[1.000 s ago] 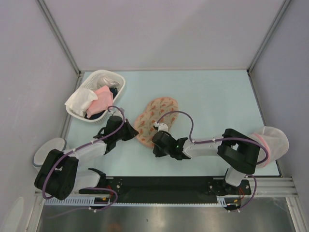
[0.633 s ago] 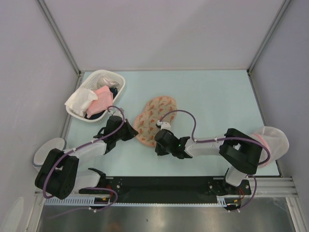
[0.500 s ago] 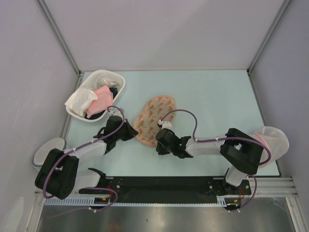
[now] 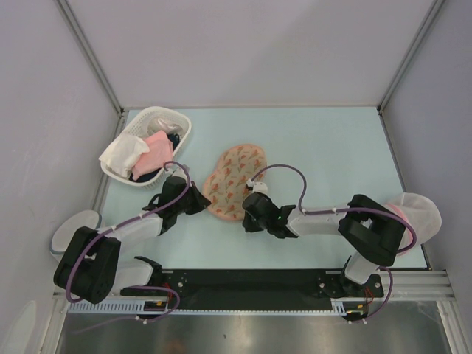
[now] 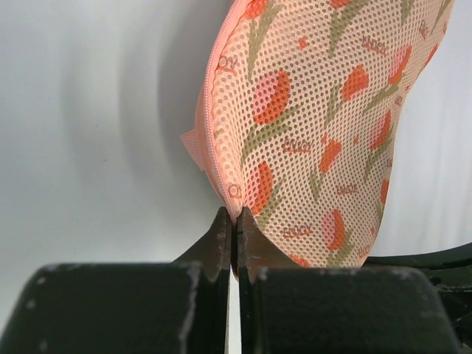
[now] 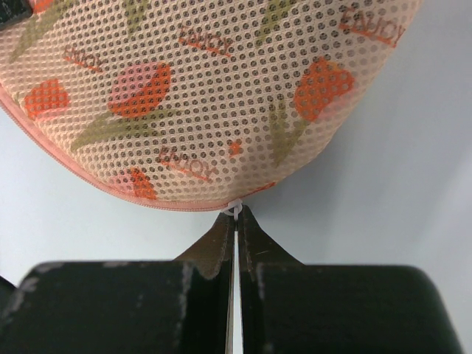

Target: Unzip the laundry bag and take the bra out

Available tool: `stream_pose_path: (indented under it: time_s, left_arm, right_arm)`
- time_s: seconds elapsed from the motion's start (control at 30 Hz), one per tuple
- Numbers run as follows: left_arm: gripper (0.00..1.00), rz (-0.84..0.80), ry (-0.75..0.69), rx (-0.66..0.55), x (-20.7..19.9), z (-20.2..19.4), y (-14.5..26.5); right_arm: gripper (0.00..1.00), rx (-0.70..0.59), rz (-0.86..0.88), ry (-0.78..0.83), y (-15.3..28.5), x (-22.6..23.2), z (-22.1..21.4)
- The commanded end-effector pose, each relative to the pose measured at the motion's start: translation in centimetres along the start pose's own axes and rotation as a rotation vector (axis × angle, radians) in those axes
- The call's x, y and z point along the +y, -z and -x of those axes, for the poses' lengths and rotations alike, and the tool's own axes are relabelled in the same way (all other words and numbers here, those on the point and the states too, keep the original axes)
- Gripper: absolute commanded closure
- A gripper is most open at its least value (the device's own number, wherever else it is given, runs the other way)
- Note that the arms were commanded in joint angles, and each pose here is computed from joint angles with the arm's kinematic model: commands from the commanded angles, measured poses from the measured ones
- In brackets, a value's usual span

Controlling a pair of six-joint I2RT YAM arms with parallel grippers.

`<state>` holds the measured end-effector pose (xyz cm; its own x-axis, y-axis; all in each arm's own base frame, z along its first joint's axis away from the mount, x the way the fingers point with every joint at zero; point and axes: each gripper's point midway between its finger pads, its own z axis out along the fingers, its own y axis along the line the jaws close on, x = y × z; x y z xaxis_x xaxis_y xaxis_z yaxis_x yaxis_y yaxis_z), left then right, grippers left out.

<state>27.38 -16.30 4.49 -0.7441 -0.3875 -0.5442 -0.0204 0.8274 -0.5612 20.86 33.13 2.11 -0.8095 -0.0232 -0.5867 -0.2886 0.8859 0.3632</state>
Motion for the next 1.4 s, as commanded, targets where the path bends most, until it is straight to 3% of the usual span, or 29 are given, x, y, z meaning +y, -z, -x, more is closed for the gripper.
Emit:
stream_pose_path:
  time_s: [0.0, 1.37]
  left_arm:
    - [1.0, -0.015, -0.025, -0.067, -0.7, 2.5, 0.1]
    - [1.0, 0.001, -0.054, -0.093, -0.3, 2.8, 1.6]
  right_arm:
    - [1.0, -0.01, -0.085, 0.022, 0.0, -2.7, 0.1]
    - [1.0, -0.029, -0.216, 0.032, -1.1, -8.3, 2.2]
